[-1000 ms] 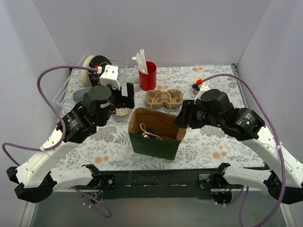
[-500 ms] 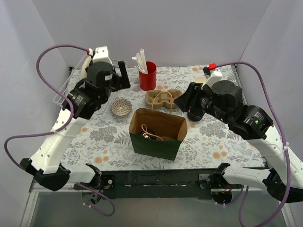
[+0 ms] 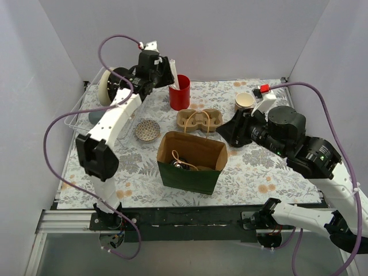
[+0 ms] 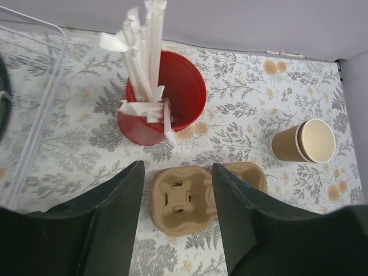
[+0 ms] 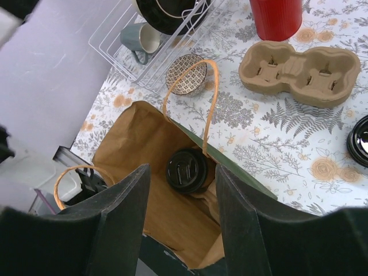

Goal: Pack the takeout coffee

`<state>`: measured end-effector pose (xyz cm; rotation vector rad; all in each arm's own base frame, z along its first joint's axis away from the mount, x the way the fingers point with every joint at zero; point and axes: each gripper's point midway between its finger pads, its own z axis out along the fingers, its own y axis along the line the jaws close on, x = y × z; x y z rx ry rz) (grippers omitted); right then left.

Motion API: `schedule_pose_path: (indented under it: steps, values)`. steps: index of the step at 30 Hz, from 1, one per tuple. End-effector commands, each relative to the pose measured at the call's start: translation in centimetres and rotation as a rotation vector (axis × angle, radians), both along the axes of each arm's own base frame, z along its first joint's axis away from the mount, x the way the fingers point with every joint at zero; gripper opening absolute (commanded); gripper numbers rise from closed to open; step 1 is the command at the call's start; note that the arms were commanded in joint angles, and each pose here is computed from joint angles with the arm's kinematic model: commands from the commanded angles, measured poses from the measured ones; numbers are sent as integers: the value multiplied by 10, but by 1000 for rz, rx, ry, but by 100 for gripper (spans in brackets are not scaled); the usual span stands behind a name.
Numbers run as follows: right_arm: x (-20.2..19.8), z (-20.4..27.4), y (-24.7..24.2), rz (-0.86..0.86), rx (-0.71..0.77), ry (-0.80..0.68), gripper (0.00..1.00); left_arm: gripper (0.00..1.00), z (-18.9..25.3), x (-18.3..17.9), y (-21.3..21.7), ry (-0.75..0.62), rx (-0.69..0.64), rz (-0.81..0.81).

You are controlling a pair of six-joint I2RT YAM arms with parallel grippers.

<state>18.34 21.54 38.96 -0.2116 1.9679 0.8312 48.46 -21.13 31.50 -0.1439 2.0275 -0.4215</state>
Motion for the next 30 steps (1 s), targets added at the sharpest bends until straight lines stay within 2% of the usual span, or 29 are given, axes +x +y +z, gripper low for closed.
schedule_pose_path:
  steps: [1,11,17,21,25,30]
  values:
    - [-5,11,-13,-4,2,-55,57,49,5,25,-35,-38,-32,-103]
    - [-8,8,-28,-42,-23,-54,57,48,-40,45,-51,22,15,-19]
    - [-10,4,-31,-49,-31,-36,56,48,-51,55,-49,20,62,15]
    - [-11,2,-34,-56,-39,-31,56,50,-47,53,-47,5,91,15]
    - [-11,0,-37,-63,-47,-32,56,53,-26,52,-54,-59,64,-27]
    - [-11,-2,-37,-62,-51,-30,57,51,-34,50,-47,-37,86,8]
